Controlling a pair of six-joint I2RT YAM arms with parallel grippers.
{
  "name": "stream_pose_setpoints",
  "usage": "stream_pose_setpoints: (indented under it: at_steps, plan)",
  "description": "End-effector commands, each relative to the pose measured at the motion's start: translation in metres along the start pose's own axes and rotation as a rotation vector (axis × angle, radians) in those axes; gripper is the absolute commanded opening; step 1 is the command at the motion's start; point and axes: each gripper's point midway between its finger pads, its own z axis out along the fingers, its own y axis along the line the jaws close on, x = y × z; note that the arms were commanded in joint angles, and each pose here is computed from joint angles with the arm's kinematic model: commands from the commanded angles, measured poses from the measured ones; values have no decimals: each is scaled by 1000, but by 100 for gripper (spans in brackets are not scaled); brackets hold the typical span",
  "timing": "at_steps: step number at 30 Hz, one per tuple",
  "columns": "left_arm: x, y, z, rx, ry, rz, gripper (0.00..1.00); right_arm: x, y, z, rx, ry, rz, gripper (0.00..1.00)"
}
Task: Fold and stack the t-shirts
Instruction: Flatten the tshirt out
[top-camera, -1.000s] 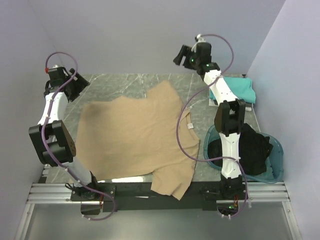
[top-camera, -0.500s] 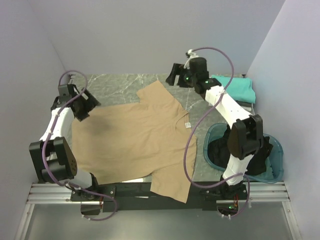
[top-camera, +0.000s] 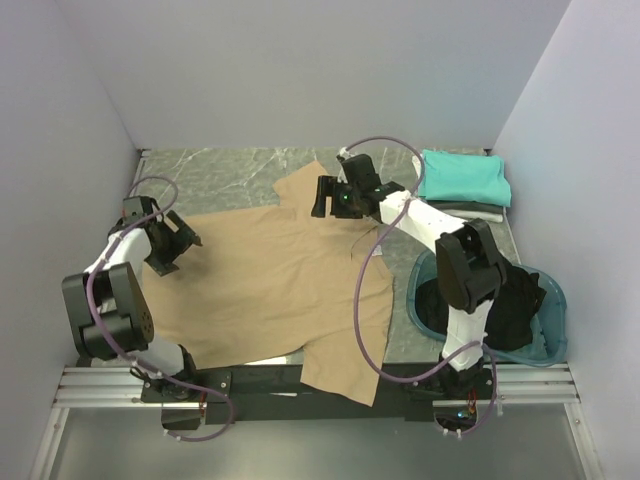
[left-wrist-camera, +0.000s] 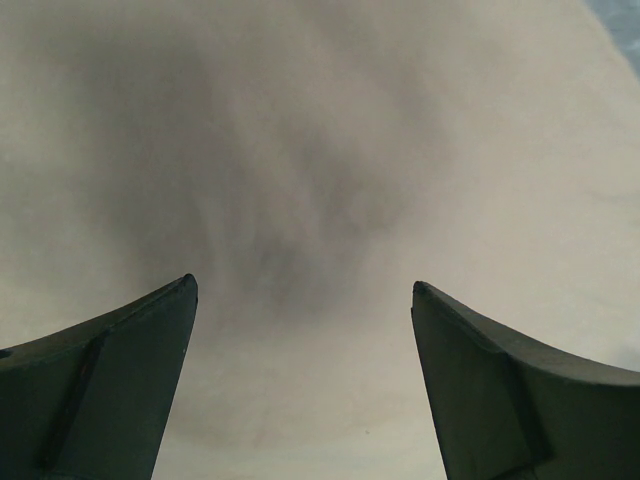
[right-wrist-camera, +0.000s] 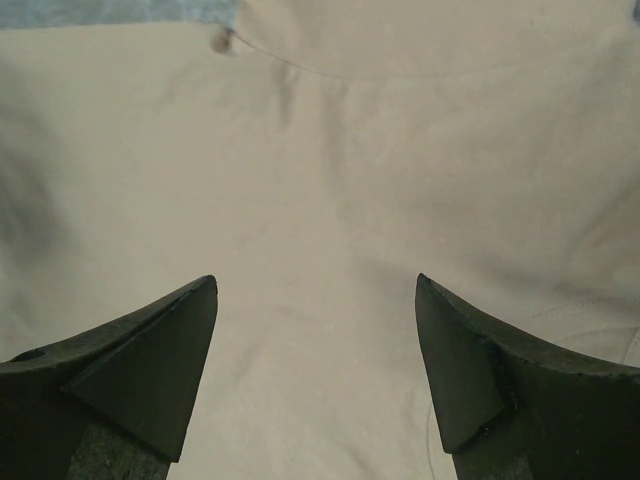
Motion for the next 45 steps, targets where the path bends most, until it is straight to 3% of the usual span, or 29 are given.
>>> stream_pose_setpoints:
  at_steps: [1, 12, 19, 37, 45]
  plan:
    - [-5, 7, 18, -12, 0, 21, 93, -3, -14, 15, 65, 11, 38, 86]
    - [-9, 13, 53, -39, 62, 25, 93, 27, -62, 55, 166, 142, 154, 85]
    - [-21, 10, 75, -50, 83, 30, 92, 18, -86, 63, 197, 153, 217, 85]
    - [-75, -77, 143, 33, 93, 135, 90, -48, -140, 83, 251, 112, 328, 85]
    - [-75, -109, 158, 80, 112, 165, 90, -66, -171, 83, 275, 81, 372, 84]
